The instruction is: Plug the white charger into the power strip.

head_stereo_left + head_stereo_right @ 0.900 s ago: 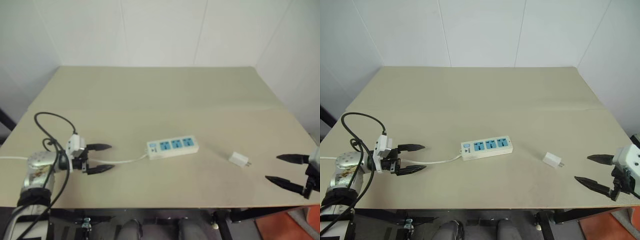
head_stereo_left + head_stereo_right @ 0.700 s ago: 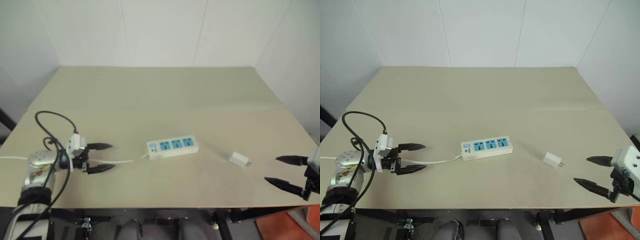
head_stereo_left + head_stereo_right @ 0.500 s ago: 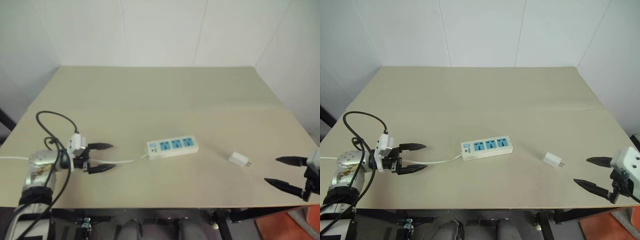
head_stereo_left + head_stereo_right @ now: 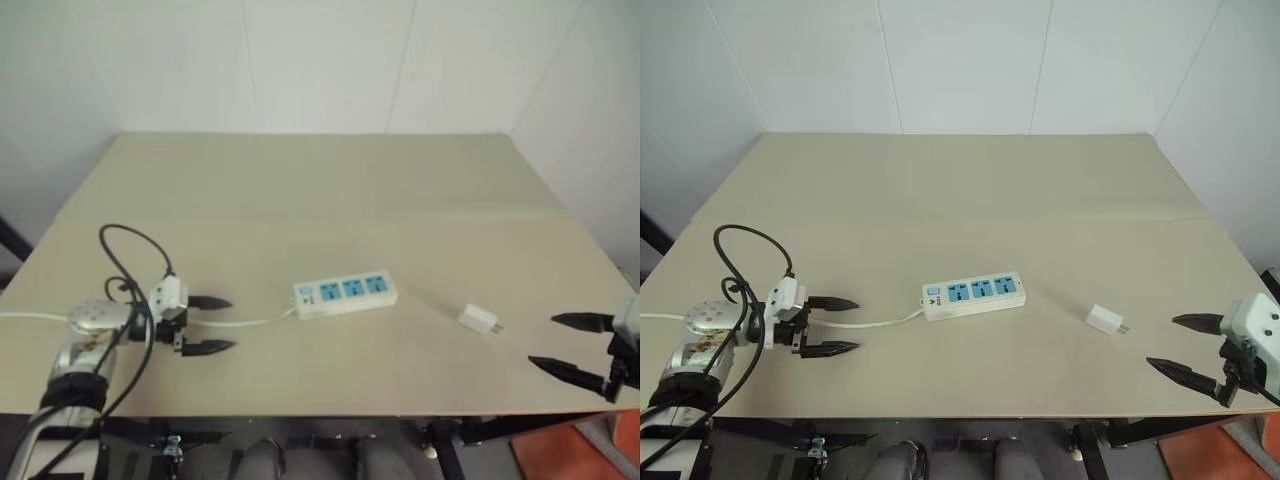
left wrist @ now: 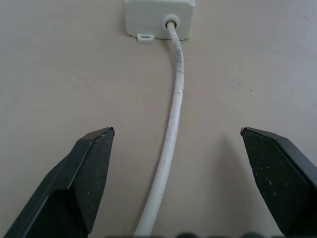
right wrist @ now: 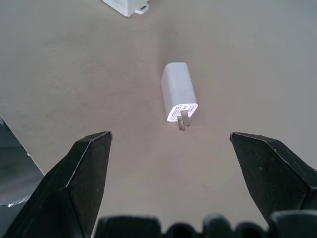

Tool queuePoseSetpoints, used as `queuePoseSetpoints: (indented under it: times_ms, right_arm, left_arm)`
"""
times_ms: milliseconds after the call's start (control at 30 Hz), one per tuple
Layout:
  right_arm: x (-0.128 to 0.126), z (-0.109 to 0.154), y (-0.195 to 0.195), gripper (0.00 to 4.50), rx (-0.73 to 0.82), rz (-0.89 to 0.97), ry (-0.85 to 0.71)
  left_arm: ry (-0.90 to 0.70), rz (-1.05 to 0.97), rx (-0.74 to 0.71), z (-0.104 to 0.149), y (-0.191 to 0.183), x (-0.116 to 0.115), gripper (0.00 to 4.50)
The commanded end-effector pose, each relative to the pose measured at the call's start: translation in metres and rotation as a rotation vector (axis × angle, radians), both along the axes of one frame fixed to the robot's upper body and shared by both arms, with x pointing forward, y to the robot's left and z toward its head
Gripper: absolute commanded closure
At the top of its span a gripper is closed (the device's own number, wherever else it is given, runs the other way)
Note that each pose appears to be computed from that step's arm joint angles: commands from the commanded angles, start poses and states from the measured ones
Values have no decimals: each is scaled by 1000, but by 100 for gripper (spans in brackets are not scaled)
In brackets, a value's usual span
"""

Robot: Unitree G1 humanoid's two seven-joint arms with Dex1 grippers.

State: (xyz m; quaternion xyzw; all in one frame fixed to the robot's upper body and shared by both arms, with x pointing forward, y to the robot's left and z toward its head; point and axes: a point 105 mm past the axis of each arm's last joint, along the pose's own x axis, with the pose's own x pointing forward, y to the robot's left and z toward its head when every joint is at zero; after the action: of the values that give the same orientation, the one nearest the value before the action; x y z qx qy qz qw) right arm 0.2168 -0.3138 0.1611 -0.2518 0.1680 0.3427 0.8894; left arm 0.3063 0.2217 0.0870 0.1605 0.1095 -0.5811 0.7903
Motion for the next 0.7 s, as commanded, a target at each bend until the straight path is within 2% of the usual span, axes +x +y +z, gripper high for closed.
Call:
queuePoseSetpoints:
  times_ms: [33,133,300,500,533,700]
  right_arm:
    - [6,13,7,0,-5,6,-51]
    - [6,15,20,0,-9,44,-18]
    - [-6,16,47,0,3,150,102]
    - [-4,17,62,0,-23,180,70]
    - [-4,17,63,0,-20,181,65]
    - [-2,11,79,0,3,221,63]
  left_arm:
    - [-15,-46,119,-2,-9,7,5]
    - [31,-59,208,-14,-12,10,70]
    - [67,-82,243,-16,-16,13,232]
    - [76,-115,247,-17,-19,10,428]
    - [78,-122,244,-17,-20,9,444]
    - [55,-103,132,-1,-30,2,444]
